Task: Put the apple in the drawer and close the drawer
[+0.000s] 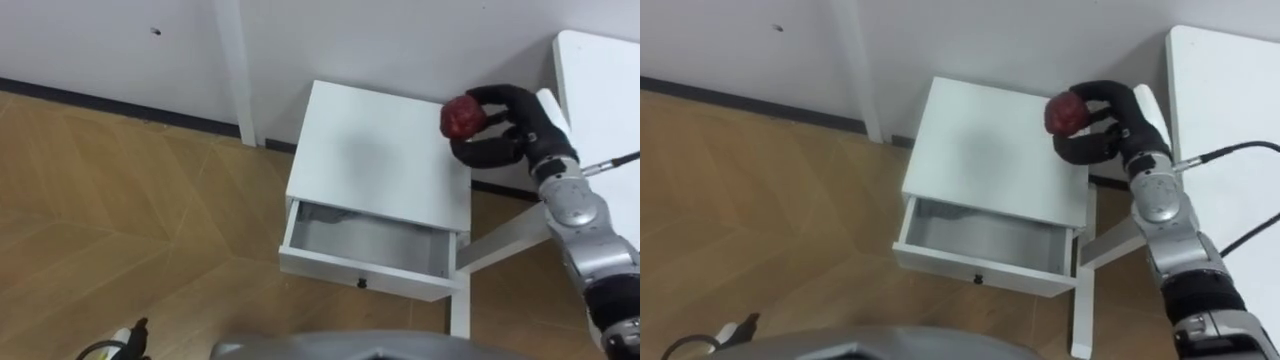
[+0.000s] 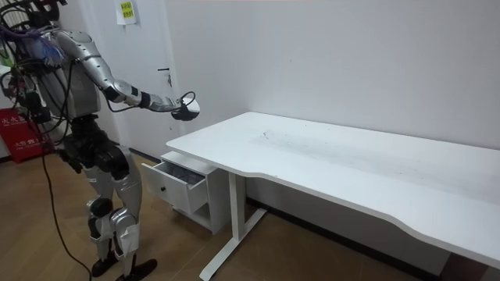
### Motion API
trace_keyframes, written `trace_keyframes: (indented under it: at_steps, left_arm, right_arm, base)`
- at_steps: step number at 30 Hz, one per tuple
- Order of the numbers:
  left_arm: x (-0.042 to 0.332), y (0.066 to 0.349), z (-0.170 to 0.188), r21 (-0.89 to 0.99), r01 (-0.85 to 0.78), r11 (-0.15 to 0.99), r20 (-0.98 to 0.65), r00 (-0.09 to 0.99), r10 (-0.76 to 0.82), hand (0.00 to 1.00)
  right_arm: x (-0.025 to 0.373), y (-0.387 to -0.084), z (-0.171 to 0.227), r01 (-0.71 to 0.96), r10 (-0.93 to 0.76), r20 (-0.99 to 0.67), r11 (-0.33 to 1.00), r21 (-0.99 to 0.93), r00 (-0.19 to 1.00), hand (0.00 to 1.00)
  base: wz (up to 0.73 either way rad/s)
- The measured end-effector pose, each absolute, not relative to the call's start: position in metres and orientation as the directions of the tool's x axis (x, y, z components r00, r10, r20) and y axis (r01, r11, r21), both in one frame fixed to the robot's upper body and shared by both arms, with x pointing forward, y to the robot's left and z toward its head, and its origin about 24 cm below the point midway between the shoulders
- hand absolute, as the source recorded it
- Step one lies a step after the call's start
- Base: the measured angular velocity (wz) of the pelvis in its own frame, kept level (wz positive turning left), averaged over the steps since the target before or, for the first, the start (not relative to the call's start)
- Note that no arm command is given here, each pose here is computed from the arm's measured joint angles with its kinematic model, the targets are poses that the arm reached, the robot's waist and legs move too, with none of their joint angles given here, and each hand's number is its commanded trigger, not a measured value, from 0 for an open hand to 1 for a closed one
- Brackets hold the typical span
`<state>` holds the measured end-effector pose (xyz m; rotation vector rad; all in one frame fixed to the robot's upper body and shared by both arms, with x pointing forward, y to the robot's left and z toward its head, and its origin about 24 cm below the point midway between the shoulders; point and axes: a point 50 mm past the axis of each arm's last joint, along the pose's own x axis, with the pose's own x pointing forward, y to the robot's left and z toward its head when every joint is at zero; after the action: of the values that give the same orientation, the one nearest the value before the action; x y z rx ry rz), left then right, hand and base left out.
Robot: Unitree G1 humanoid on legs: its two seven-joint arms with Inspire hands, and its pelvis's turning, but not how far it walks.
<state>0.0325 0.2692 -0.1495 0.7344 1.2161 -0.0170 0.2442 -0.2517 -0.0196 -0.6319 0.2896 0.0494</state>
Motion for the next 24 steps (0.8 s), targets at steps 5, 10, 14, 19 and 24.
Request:
trace_keyframes:
  at_steps: [5,10,14,19,24]
  left_arm:
    - [0.037,0.265,-0.151,0.498,0.392,0.773,-0.852,0.386,0.353,0.00]
    - [0.037,0.263,-0.151,0.494,0.396,0.774,-0.855,0.382,0.350,0.00]
    - [0.036,0.263,-0.151,0.494,0.396,0.774,-0.856,0.380,0.351,0.00]
    - [0.045,0.260,-0.151,0.496,0.410,0.765,-0.852,0.402,0.337,0.00]
    - [0.053,0.257,-0.151,0.501,0.420,0.757,-0.846,0.423,0.325,0.00]
  right_arm:
    - [0.239,-0.227,-0.029,-0.242,0.056,-0.324,0.785,-0.570,0.944,1.00]
    - [0.233,-0.211,-0.039,-0.327,0.116,-0.374,0.754,-0.570,0.920,1.00]
    - [0.229,-0.210,-0.043,-0.358,0.131,-0.395,0.731,-0.581,0.909,1.00]
    - [0.225,-0.200,-0.049,-0.404,0.166,-0.421,0.713,-0.573,0.891,1.00]
    - [0.219,-0.191,-0.058,-0.457,0.199,-0.463,0.695,-0.555,0.864,0.00]
  base:
    - [0.03]
    - [0.00]
    - [0.07]
    - [0.00]
    - [0.00]
